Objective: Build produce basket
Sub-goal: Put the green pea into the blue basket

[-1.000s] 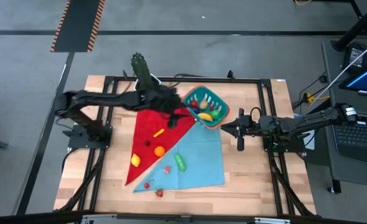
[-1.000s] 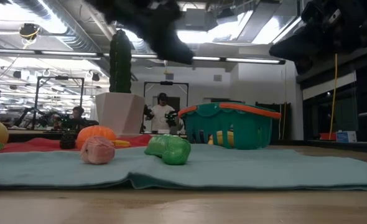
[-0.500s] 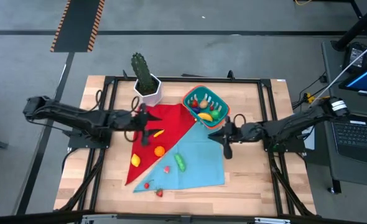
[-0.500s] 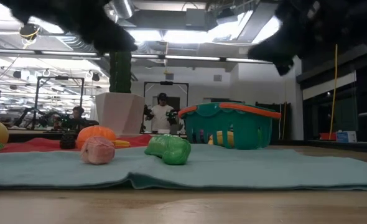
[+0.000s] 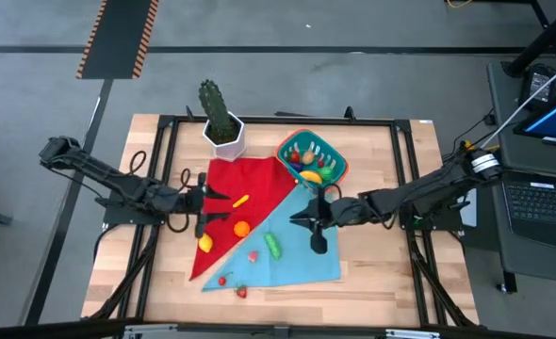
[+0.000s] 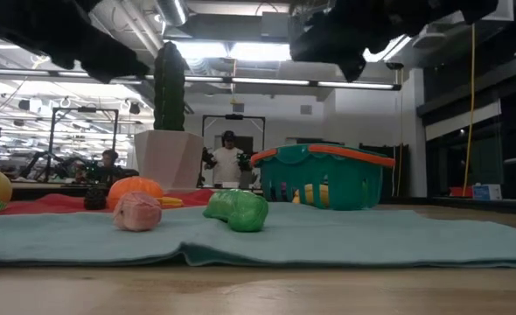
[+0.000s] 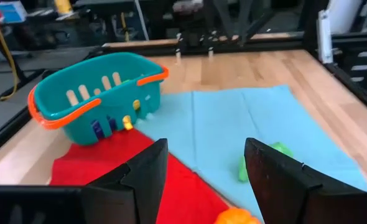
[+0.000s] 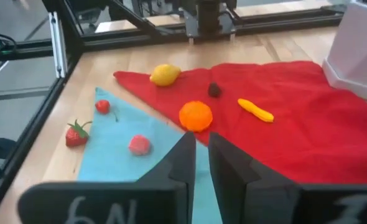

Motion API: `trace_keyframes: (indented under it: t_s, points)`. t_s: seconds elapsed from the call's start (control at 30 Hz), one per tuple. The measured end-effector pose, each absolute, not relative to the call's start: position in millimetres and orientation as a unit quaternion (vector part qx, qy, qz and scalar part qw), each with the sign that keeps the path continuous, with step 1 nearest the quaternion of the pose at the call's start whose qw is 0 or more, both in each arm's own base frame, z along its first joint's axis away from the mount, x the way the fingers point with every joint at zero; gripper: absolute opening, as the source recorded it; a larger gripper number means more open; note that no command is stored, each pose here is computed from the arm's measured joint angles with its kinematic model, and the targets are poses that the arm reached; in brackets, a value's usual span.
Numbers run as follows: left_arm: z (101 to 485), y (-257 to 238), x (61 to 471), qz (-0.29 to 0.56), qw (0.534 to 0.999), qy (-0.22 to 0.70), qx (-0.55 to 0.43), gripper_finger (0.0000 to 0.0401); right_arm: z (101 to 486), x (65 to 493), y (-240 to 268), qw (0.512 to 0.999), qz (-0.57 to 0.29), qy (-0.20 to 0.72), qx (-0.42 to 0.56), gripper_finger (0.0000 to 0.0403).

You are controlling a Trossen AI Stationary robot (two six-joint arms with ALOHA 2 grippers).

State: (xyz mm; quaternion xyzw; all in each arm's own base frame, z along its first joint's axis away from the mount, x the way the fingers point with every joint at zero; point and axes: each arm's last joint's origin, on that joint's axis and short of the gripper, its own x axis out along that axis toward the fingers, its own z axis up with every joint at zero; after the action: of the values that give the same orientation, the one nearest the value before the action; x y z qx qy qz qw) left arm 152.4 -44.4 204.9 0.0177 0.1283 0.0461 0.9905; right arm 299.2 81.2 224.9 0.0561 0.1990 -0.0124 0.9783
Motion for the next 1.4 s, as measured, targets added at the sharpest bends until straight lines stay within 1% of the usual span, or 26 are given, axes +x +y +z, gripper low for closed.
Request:
trace_keyframes:
  t_s: [0.2,0.33,0.47,0.6,0.83,0.93,1.2,1.4]
  points:
    - [199.1,-48.4,140.7,0.044,0.992,0.119,0.023,0.0204,216.0,306.6,84.7,0.975,-0.014,0.215,0.058,0.0047]
    - [190.8,-48.1,132.7,0.056,0.992,0.115,0.026,0.0204,209.8,306.6,84.7,0.964,-0.034,0.233,0.126,0.0047]
    - [185.3,-47.1,126.3,0.065,0.992,0.105,0.017,0.0204,205.7,304.0,85.3,0.954,-0.046,0.253,0.152,0.0058]
    - [179.7,-45.6,121.7,0.07,0.992,0.1,0.015,0.0204,208.0,304.6,86.5,0.952,-0.048,0.255,0.162,0.01]
    - [176.7,-43.5,118.5,0.078,0.992,0.099,0.016,0.0204,235.3,315.7,91.0,0.945,-0.055,0.279,0.159,0.0204]
    - [174.9,-42.1,117.6,0.094,0.99,0.106,0.024,0.0204,245.5,323.9,97.3,0.934,-0.064,0.315,0.156,0.0228]
    - [171.5,-41.5,116.8,0.097,0.987,0.122,0.036,0.0204,256.5,357.0,113.1,0.88,-0.126,0.409,0.206,0.0236]
    - [167.6,-41.0,115.6,0.097,0.984,0.141,0.048,0.0204,254.1,385.7,124.2,0.862,-0.128,0.429,0.239,0.0236]
